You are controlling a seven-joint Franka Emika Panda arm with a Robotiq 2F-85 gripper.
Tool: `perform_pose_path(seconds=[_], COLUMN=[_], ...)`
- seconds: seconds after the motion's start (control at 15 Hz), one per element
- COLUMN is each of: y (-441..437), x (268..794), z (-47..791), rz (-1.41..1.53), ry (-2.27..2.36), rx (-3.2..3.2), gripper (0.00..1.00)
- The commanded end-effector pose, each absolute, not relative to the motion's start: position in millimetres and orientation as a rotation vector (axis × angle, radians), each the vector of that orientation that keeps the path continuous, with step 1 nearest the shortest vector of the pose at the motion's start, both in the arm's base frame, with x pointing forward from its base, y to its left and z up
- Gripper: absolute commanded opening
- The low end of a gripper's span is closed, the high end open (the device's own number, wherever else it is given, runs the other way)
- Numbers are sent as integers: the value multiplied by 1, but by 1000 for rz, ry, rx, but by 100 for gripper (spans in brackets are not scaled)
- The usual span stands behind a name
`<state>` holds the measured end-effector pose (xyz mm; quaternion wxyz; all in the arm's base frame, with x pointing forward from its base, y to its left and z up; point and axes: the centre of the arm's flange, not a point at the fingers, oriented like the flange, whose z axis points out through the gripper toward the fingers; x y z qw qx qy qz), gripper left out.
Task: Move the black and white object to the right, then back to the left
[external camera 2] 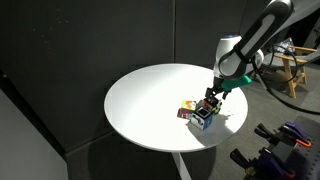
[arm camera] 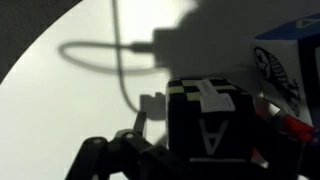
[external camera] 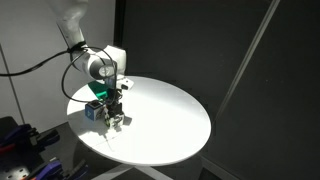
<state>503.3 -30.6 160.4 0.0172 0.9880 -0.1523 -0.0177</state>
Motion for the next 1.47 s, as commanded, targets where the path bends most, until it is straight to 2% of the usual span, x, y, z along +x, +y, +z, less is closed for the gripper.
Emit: perform_pose_path(seconds=[0.0, 0.67, 1.4], y=[-34, -37, -36], x=[506, 507, 500], z=[151, 143, 178], rz=[-39, -56, -69], ry=[-426, -427, -412], rx=[3066, 3064, 3074], gripper=[100, 100, 100])
